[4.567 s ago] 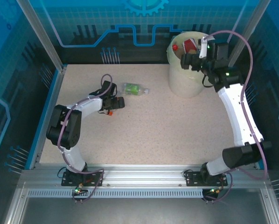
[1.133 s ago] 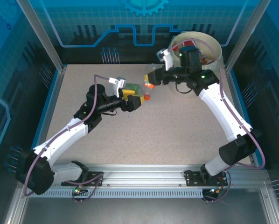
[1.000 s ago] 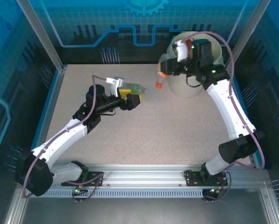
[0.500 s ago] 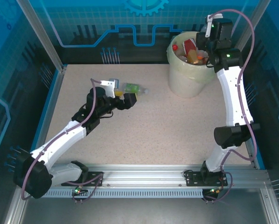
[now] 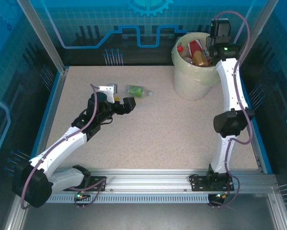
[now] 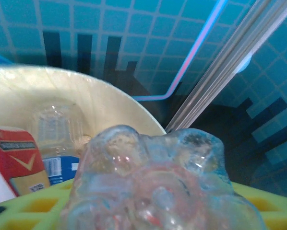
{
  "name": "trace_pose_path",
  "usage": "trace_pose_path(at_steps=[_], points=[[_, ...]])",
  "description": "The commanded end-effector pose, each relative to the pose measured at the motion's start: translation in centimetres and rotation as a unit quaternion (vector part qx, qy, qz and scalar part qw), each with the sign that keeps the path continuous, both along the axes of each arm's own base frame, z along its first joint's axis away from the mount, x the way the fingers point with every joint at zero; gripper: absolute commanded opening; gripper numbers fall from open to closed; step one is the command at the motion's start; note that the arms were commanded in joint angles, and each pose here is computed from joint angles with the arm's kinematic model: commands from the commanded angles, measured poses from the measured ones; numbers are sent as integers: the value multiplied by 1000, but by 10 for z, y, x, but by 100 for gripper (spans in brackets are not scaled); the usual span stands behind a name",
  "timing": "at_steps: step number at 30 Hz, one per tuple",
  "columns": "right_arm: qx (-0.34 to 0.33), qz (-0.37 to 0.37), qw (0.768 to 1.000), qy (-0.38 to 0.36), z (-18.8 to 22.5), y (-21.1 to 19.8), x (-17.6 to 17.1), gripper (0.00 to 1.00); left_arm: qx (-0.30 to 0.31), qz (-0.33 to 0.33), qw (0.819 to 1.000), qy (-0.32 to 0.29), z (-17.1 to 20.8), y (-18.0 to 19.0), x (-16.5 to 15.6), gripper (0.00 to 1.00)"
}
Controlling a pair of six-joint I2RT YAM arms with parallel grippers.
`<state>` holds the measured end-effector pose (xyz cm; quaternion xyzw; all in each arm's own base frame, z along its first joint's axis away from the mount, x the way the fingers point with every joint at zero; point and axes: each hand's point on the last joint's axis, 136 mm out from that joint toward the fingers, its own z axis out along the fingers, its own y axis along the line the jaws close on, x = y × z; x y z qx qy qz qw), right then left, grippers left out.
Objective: Put the plastic bottles in the bin
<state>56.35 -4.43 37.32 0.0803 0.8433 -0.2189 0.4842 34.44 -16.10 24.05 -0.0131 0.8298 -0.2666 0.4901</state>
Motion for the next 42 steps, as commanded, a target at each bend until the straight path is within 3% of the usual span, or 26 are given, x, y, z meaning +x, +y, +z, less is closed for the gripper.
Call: trace_pose_path(at_steps=[1,9,13,17,19,23,29,36,42], points=[[2,-7,1000,-7,10,1,-4,86,3,32,999,7,-3,18,-3,99],[26,18,999,-41,37,13,-14,100,-9,48,999,22,-10,26,-1,99],[40,26,998,-42,40,15,-20,100,-12,51,998,28,-12,26,2,99],[107,110,988,-33,37,43,-21,100,-15,50,998,38,-15,25,5,99],[122,111,986,-34,38,45,-24,100,-15,49,998,42,-16,24,6,99],[120,42,991,-36,30,24,-30,100,-16,51,997,48,-19,25,7,99],[189,120,974,-31,36,56,-41,100,-12,59,996,59,-26,29,5,99],[224,290,930,-13,34,149,-60,100,-25,114,988,99,-47,44,8,99],[167,450,877,5,-6,260,-85,100,-50,204,965,157,-70,73,6,99]])
